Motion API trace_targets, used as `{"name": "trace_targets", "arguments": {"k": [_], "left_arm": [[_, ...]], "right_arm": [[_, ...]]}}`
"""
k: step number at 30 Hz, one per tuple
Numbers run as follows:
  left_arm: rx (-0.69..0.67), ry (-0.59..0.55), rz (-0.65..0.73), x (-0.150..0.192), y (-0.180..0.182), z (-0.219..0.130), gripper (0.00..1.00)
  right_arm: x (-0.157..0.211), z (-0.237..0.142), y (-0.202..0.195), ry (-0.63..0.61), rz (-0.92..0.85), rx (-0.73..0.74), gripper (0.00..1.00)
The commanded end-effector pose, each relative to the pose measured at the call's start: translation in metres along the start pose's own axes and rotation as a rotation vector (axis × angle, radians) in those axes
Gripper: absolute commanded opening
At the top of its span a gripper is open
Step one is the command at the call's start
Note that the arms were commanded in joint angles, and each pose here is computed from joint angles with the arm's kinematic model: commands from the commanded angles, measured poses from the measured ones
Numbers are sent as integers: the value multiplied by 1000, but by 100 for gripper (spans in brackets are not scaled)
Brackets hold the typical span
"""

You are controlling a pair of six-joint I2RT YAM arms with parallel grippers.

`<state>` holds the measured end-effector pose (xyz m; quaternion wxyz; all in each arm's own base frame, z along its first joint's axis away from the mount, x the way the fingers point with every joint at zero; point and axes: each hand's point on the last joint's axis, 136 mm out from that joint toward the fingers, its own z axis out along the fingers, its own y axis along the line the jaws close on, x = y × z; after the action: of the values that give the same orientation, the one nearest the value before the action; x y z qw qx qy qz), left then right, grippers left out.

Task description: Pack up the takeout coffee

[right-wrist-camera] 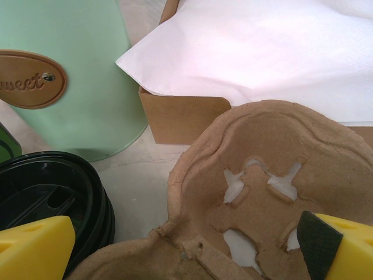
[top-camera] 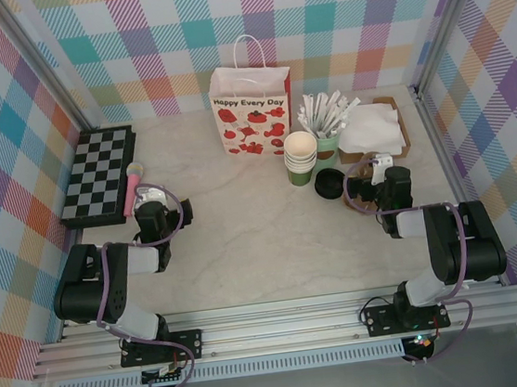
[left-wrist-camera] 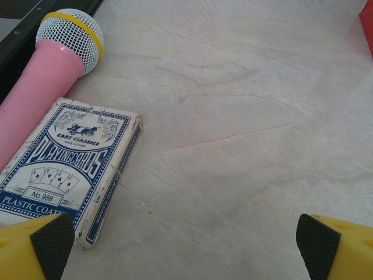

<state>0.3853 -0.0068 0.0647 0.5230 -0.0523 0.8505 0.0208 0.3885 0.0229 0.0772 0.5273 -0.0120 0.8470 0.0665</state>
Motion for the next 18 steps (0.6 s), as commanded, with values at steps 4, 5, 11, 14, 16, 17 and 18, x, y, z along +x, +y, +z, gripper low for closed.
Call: {"name": "trace_targets", "arguments": {"k": [4, 5, 11, 14, 16, 17, 18], "left_arm": [[5, -55, -13, -18, 1, 4, 100], [4, -54, -14, -18, 1, 4, 100], [54, -38, 13, -22, -8, 3, 100], [10, 19, 24, -41, -7, -2, 100], [3, -16, 34, -66, -9, -13, 100], [-8, -59, 24, -82, -10, -23, 100], [-19, -89, 4, -93, -10, -30, 100]], "right_arm": [[-16, 2, 1, -50, -6, -15, 100], [-16, 2, 1, -50, -6, -15, 100], [-21, 2, 0, -49, 0, -7, 100], [-38, -7, -11, -7, 37, 68, 100], [-55, -19, -10, -32, 43, 76, 100], [-68, -28, -6, -66, 49, 64, 100], [-78, -35, -3, -90, 58, 51, 100]]}}
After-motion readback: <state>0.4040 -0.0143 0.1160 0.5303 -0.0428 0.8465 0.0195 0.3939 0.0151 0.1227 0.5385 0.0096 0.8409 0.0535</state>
